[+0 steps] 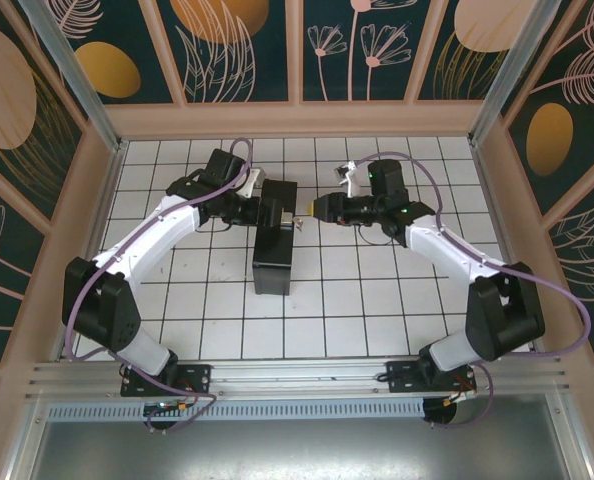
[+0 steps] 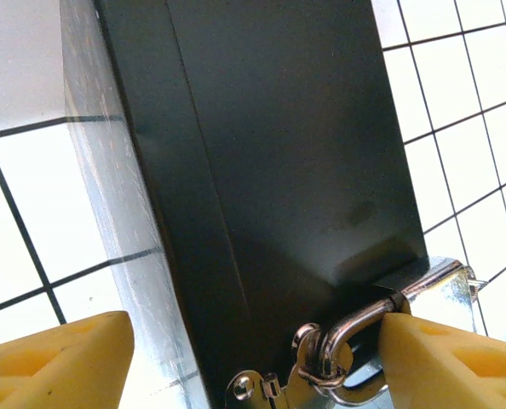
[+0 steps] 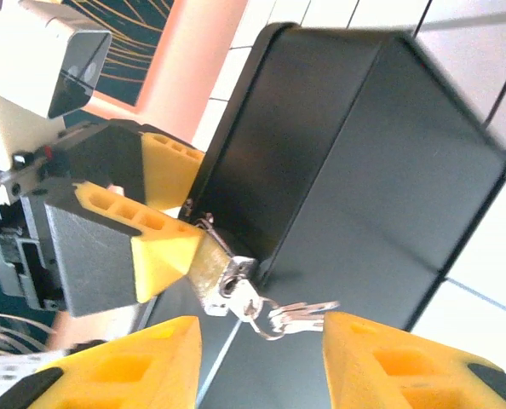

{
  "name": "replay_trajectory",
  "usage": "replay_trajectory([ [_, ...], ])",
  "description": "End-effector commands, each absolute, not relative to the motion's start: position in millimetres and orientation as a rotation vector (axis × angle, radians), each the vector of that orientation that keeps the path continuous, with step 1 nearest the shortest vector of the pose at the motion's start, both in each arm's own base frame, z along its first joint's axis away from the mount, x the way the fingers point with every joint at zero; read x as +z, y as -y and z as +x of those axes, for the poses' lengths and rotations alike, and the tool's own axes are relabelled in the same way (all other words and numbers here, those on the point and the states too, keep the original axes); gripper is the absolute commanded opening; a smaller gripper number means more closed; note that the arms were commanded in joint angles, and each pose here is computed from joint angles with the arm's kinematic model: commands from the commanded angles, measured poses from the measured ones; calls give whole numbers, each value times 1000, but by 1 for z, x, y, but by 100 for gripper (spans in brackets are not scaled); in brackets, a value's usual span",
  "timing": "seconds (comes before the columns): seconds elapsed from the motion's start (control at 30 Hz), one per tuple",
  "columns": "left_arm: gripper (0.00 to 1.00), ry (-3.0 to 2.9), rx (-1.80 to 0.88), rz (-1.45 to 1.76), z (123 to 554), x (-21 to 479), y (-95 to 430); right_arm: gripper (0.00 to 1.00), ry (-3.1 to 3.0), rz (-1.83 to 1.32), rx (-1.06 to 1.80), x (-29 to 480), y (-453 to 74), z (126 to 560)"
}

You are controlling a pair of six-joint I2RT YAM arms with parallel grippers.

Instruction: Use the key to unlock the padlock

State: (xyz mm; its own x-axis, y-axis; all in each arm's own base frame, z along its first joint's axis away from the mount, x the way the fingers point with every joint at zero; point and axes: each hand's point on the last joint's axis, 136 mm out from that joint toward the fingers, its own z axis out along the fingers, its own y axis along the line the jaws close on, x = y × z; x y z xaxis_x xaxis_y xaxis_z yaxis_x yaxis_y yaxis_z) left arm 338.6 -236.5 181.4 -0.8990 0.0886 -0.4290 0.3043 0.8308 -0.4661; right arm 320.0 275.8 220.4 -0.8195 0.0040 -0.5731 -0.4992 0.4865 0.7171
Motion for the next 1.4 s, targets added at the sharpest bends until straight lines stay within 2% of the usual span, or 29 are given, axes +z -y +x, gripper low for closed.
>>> replay_trajectory([
  [0.0, 76, -2615, -746, 310, 338, 184, 233, 42, -2056, -629, 1054, 228, -262, 326],
  [0.23, 75, -2623, -733, 310, 344, 183, 232, 43, -1547, -955, 651, 226, -259, 320],
  [0.43, 75, -2618, -738, 311, 346, 181, 232, 46, -1284, -1059, 533, 224, -267, 306],
  [0.67, 74, -2608, -736, 312, 348, 183, 231, 43, -980, -1136, 355, 231, -282, 299],
  [1.07, 74, -2616, -752, 299, 352, 183, 232, 41, -878, -1266, 368, 222, -307, 284],
  [1.37, 73, -2625, -740, 311, 355, 179, 233, 39, -881, -1297, 343, 216, -315, 300],
])
